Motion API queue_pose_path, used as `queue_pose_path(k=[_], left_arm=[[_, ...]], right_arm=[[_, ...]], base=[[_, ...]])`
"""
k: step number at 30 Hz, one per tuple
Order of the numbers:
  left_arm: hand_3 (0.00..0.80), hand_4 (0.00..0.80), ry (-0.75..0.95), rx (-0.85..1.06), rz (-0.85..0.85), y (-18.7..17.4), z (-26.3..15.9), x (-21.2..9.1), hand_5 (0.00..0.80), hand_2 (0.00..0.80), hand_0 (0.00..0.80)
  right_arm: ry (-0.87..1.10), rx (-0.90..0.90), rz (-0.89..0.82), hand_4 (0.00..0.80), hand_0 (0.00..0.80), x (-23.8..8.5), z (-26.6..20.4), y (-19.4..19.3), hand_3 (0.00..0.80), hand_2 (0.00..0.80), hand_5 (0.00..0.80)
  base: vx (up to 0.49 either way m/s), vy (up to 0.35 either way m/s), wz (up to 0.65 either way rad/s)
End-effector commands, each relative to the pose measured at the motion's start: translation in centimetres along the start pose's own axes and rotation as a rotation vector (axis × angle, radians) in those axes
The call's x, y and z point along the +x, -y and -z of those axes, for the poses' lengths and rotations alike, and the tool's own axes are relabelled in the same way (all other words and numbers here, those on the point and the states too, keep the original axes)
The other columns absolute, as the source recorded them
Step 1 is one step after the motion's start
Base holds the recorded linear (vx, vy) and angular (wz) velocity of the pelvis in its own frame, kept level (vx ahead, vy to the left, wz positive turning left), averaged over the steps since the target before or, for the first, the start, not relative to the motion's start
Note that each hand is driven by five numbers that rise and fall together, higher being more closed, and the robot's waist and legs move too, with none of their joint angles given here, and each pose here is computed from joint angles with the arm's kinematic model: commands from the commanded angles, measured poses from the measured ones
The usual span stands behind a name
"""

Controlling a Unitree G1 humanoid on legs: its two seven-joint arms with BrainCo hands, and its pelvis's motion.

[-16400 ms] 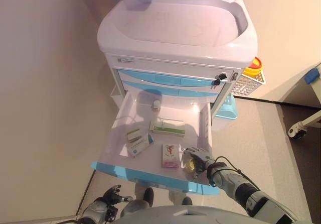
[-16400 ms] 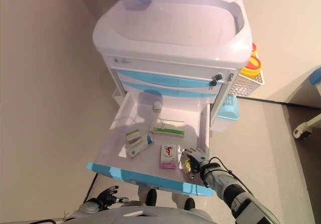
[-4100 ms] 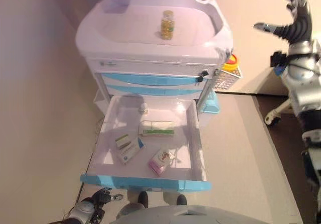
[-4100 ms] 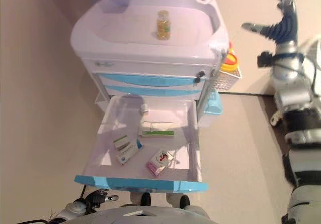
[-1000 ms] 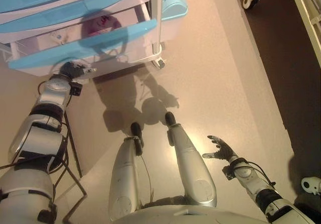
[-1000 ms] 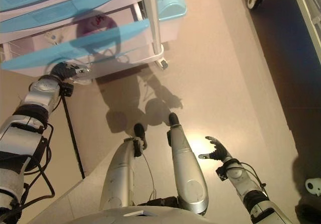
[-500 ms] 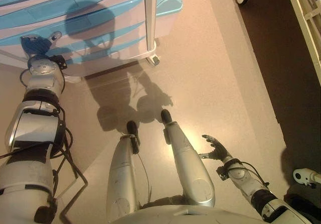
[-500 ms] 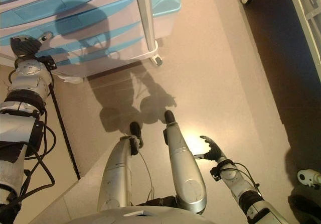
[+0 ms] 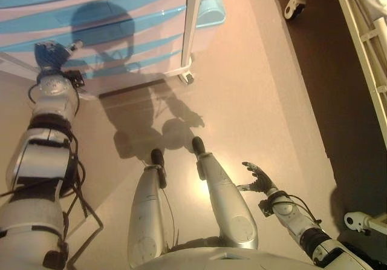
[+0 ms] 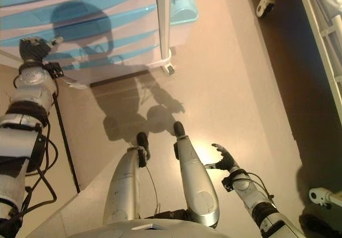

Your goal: Open the drawer and pick up the medicine

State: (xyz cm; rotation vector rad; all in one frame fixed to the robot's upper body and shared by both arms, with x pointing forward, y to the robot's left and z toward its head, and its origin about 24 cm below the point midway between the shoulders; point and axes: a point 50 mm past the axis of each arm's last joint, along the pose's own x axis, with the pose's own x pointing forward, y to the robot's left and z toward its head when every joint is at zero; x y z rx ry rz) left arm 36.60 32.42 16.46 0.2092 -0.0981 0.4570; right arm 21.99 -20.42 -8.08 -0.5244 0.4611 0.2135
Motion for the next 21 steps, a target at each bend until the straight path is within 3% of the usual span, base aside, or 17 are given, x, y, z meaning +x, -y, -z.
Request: queue_pose_path(k=[1,6,9,15,21], left_arm=[[0.0,0.0,-0.081,-0.124,0.128,0.6,5.9,-3.4,0.0,0.0,0.0],[0.0,0.0,-0.369,-0.234,0.232,3.0,16.0,-11.9,0.0,0.0,0.0],[0.0,0.0,-0.549,-0.3,0.16,2.2,20.7,-17.7,0.0,0.0,0.0],[0.0,0.0,-0.753,-0.356,0.011,0.3,24.8,-24.6,0.0,0.0,0.0],[0.0,0.0,-0.873,-0.115,0.25,0.9,26.2,-28.1,0.0,0.0,0.0]], right_arm=[[0.015,0.034,-0.03,0.0,0.0,-0.2,-0.1,-1.1,0.0,0.0,0.0],[-0.062,0.123,-0.056,0.0,0.0,-0.8,1.9,-1.2,0.0,0.0,0.0],[-0.143,0.218,-0.072,0.0,0.0,-1.7,3.8,-1.3,0.0,0.0,0.0],[-0.322,0.415,-0.1,0.0,0.0,-4.0,7.6,-2.9,0.0,0.0,0.0],[-0.455,0.452,-0.163,0.0,0.0,-5.7,9.7,-4.7,0.0,0.0,0.0]], base=[[0.029,0.024,0.04],[0.065,0.021,0.23],[0.062,0.013,0.33],[0.102,-0.007,0.33],[0.024,-0.022,0.2]])
